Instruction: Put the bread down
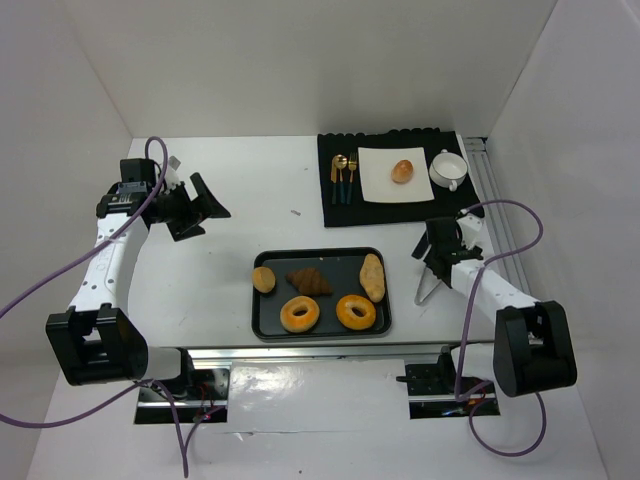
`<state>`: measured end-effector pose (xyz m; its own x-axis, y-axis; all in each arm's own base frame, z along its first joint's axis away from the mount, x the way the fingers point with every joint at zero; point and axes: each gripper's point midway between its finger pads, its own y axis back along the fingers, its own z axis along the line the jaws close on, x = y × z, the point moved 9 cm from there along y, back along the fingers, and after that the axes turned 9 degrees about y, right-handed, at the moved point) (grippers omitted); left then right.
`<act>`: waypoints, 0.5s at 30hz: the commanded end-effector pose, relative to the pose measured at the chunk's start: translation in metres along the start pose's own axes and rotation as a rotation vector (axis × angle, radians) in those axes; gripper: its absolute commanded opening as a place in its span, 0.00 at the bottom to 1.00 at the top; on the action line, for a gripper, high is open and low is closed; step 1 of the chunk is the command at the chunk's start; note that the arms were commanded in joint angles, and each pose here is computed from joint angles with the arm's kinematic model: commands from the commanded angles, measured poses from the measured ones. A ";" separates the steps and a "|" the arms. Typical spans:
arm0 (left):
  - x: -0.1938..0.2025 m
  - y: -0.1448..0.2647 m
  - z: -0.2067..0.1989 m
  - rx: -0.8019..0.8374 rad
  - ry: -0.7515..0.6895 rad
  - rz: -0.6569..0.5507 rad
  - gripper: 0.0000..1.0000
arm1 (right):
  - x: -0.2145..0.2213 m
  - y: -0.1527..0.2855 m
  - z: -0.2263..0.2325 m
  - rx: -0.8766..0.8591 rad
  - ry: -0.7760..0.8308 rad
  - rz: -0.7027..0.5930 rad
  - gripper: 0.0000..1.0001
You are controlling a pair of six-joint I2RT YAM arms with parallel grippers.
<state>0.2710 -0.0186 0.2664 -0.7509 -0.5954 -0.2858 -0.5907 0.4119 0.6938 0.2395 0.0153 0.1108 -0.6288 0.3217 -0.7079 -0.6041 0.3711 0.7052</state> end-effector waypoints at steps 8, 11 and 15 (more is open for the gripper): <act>-0.003 0.003 -0.004 0.030 -0.003 -0.021 1.00 | -0.091 0.059 -0.007 0.118 -0.143 -0.221 1.00; -0.003 0.003 -0.004 0.030 -0.003 -0.021 1.00 | -0.094 0.062 -0.010 0.188 -0.121 -0.172 1.00; -0.005 0.001 -0.003 0.030 -0.003 -0.021 1.00 | -0.092 0.059 -0.009 0.220 -0.120 -0.136 1.00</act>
<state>0.2711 -0.0186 0.2665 -0.7505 -0.5954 -0.2867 -0.5915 0.4118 0.6932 0.2699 0.0046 0.2285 -0.4098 0.3556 -0.8400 -0.6510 0.5310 0.5424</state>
